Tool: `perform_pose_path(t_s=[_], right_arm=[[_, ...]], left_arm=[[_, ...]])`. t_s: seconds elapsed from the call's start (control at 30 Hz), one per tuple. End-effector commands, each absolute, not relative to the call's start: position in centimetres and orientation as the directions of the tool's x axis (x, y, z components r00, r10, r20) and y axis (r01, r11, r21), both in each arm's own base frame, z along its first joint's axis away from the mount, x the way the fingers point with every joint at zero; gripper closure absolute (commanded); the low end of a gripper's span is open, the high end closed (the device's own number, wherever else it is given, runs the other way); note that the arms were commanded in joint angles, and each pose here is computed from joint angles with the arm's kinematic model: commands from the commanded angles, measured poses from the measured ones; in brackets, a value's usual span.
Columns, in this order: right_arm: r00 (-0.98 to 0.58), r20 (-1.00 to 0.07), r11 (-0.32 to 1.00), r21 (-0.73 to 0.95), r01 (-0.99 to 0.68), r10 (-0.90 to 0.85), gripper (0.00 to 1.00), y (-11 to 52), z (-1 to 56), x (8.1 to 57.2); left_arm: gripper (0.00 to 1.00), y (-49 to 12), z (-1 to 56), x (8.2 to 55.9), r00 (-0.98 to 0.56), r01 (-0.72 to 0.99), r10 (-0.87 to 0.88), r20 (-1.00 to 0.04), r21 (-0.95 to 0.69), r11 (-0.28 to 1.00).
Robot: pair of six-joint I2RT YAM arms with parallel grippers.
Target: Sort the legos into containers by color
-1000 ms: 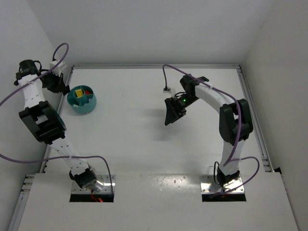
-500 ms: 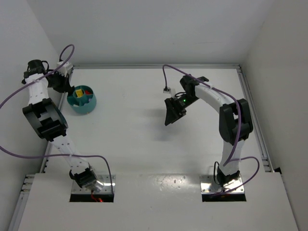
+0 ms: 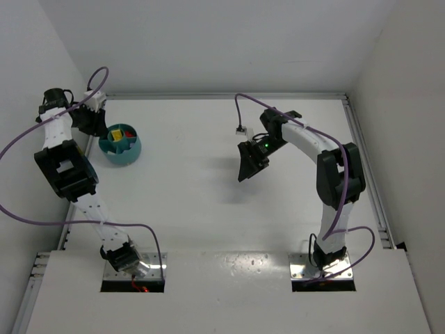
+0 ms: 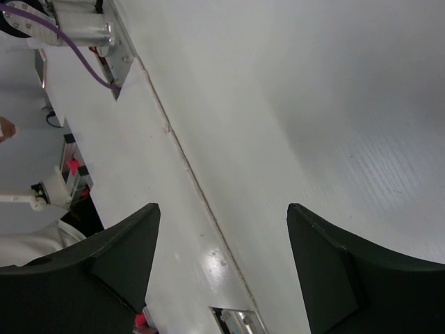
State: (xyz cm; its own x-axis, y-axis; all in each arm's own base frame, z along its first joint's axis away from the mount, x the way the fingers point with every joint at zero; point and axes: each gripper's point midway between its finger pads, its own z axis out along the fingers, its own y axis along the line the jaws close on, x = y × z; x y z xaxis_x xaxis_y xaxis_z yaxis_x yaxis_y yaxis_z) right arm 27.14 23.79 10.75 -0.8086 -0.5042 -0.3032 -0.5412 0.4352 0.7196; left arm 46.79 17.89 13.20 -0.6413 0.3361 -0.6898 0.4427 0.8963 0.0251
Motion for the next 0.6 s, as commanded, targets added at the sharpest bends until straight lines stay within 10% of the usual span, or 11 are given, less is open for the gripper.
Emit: perform_pose_path(t_s=[0.0,0.43,0.57], right_arm=[[-0.791,-0.346,0.427,0.697,-0.577,-0.504,0.26,23.9,11.1,28.4],[-0.755,-0.474,0.606,0.458,-0.651,-0.453,0.26,21.0,13.3,29.7],[-0.747,-0.52,0.73,0.3,-0.614,-0.415,0.25,18.0,13.4,31.6]], left_arm=[[0.49,17.7,13.6,47.4,-0.627,0.435,0.321,-0.71,0.023,0.9],[0.39,10.7,31.1,43.3,-0.321,0.488,0.324,-0.89,0.137,0.862],[0.0,2.8,30.0,39.7,-0.316,0.599,0.333,-0.888,0.086,0.796]])
